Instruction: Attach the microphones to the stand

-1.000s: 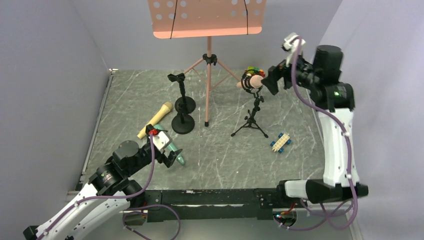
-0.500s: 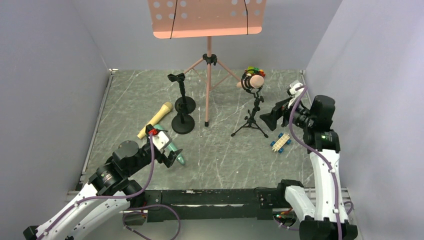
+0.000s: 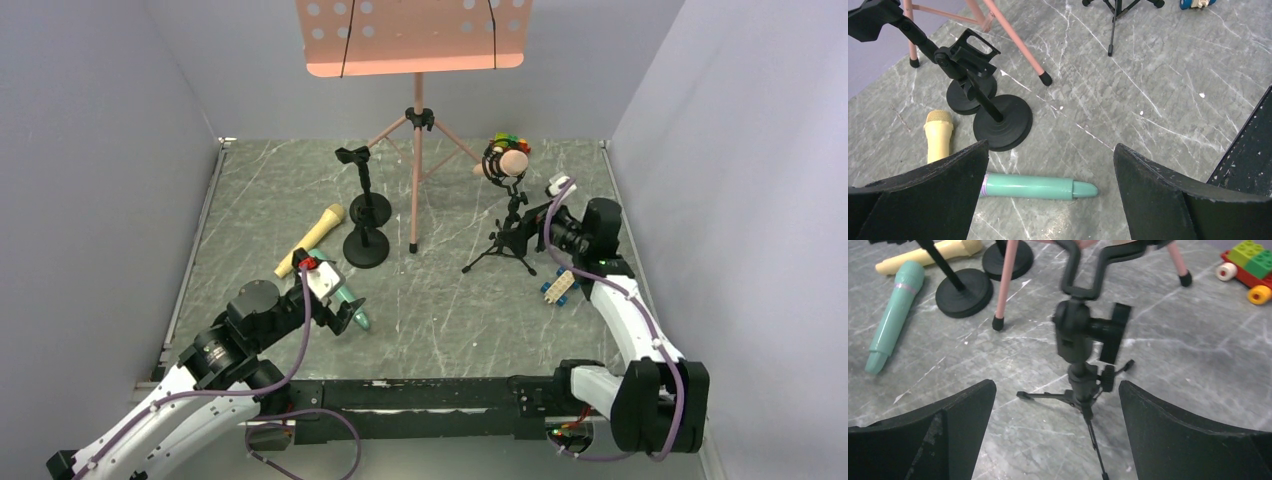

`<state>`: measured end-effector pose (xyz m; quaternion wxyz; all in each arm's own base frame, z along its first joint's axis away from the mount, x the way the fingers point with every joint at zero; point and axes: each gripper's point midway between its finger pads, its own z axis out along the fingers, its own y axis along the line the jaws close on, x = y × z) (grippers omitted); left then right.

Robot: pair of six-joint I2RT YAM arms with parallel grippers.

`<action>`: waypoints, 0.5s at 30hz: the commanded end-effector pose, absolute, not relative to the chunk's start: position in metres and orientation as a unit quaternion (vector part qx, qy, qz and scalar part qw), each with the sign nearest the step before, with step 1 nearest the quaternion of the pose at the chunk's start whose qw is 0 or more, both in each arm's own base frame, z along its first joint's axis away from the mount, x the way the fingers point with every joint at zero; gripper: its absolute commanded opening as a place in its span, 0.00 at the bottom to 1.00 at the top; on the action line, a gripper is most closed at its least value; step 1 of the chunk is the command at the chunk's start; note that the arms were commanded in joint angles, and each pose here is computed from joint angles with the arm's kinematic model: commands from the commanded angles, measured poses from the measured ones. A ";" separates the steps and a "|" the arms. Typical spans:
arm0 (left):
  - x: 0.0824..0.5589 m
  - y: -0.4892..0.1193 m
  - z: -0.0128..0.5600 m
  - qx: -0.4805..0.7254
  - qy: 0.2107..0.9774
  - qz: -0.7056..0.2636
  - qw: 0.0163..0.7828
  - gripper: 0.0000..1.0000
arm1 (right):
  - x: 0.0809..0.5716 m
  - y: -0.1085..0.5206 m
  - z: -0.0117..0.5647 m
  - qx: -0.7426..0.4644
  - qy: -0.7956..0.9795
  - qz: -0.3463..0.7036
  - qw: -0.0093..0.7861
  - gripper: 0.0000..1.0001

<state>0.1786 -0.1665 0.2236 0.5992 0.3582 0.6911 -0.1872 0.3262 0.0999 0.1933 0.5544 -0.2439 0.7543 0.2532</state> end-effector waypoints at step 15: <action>0.184 -0.172 0.230 0.350 0.693 -0.192 0.600 0.99 | 0.352 0.123 0.214 -0.267 0.643 0.240 0.677 0.86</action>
